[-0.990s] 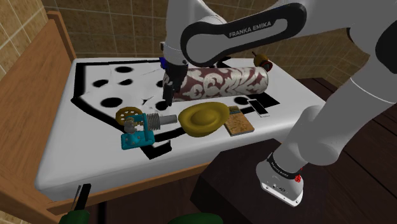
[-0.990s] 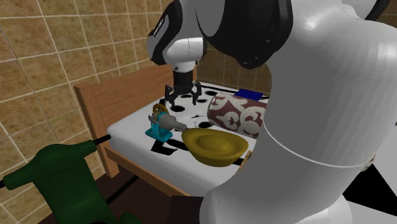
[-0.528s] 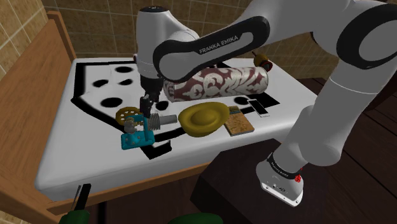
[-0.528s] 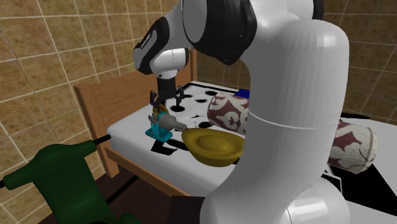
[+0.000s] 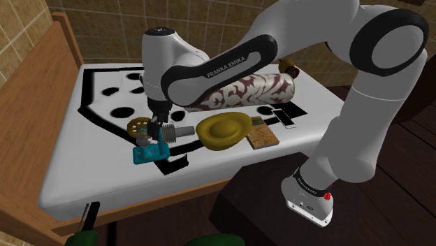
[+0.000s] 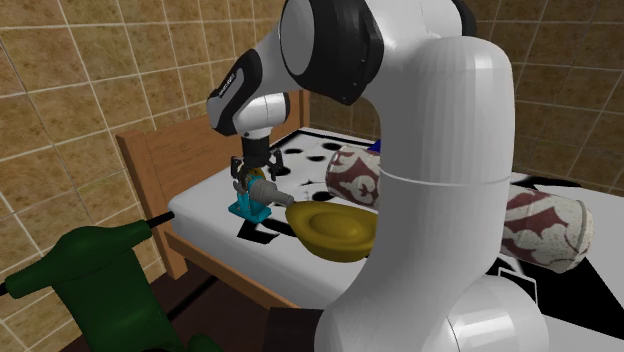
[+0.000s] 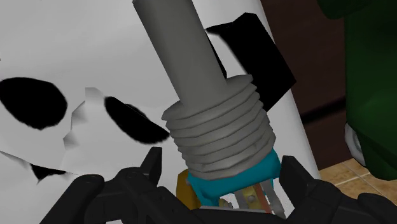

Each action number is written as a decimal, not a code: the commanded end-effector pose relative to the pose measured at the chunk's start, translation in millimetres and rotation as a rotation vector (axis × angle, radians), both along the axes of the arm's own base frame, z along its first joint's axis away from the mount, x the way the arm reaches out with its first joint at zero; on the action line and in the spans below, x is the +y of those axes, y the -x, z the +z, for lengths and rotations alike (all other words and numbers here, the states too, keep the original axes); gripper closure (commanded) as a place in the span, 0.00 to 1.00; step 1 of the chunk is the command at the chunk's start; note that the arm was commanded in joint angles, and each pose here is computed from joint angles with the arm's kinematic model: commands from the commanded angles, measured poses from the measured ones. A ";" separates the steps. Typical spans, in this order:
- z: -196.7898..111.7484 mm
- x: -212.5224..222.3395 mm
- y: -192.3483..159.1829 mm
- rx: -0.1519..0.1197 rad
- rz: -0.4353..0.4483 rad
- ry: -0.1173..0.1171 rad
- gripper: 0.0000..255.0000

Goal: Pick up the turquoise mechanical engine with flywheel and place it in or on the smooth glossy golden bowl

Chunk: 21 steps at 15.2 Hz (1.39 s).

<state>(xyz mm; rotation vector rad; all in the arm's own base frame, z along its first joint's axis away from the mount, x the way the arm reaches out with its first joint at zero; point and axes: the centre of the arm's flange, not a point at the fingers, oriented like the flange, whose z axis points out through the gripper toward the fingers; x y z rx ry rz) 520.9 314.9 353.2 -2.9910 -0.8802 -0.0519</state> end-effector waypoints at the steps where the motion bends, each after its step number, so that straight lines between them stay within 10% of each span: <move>1: -7.2 0.5 -1.0 0.000 0.000 0.000 0.00; 9: -7.2 0.5 -1.1 0.000 0.000 0.000 0.00; 10: -7.2 0.5 -1.1 0.000 0.000 0.000 1.00; 21: 3.4 0.5 -1.0 0.000 0.000 0.000 1.00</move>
